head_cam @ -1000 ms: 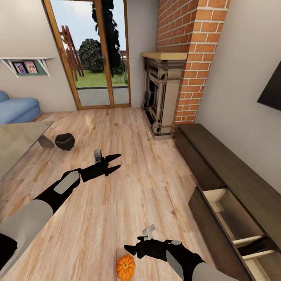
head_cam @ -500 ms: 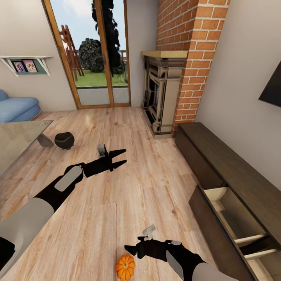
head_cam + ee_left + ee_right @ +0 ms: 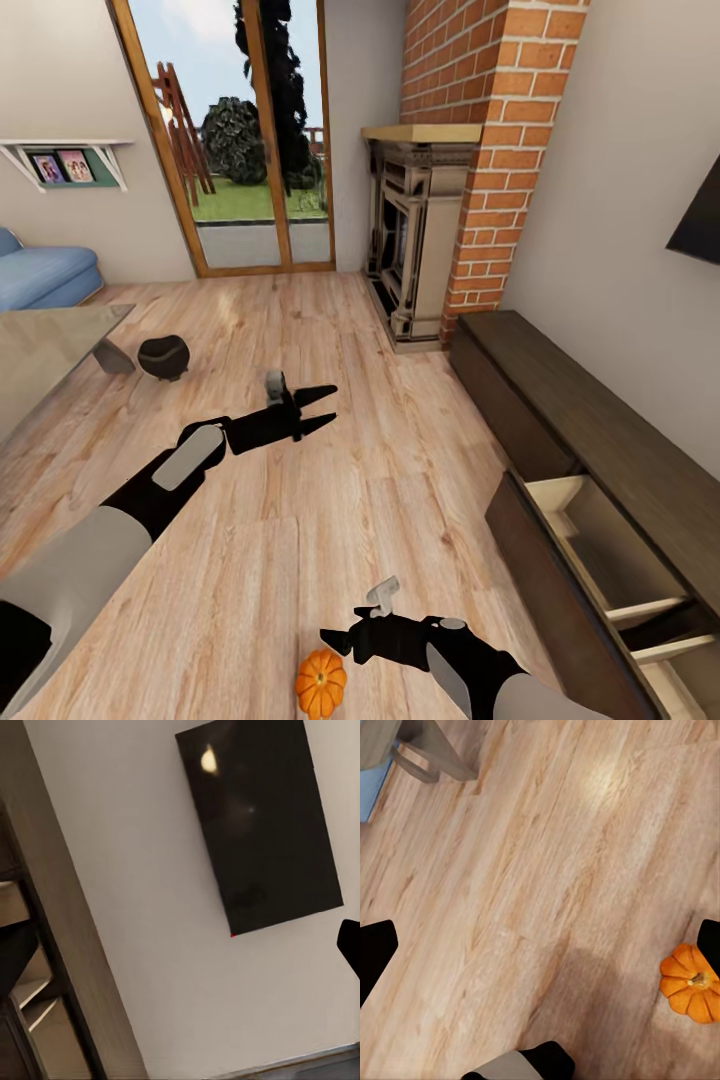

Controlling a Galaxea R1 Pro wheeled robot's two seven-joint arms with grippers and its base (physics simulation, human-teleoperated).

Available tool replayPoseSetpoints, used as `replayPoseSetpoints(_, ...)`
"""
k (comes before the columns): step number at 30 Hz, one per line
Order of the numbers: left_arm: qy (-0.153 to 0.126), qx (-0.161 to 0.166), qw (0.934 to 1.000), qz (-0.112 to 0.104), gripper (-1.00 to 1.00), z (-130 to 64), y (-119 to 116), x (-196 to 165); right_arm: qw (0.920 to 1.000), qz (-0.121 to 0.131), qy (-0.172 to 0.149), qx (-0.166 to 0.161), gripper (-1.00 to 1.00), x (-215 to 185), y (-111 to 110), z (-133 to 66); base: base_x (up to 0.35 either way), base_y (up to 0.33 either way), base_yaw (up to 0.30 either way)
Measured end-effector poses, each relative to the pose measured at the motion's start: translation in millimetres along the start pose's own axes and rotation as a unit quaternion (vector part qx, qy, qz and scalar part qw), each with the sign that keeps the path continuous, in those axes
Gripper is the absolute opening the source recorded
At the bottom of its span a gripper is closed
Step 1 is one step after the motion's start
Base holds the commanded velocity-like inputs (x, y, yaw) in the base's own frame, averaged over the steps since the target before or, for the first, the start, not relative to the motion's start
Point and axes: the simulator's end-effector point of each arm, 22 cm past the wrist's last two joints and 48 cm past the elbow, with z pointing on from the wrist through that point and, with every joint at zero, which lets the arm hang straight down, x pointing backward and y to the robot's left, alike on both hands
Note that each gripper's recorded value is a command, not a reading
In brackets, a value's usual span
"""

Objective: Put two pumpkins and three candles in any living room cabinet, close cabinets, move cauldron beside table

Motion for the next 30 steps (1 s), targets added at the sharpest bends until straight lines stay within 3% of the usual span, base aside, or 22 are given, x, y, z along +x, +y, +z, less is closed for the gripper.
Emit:
replayPoseSetpoints(5, 0.007, -0.051, 0.9986, -0.005, 1.00, 15.6, 27.8, 13.2, 1.0000, -0.001, 0.000, 0.001, 1.00, 5.0, -5.8, 4.3, 0.000, 0.000, 0.000)
replayPoseSetpoints(8, 0.009, -0.066, 0.9978, -0.006, 1.00, 19.3, 37.9, 17.9, 1.0000, -0.001, 0.000, 0.001, 1.00, 8.1, -9.1, 6.9, 0.000, 0.000, 0.000)
replayPoseSetpoints(30, 0.007, -0.066, 0.9977, -0.008, 1.00, 18.5, 74.3, 32.1, 1.0000, -0.004, -0.002, -0.001, 1.00, 30.6, -32.6, 26.9, 0.000, 0.000, 0.000)
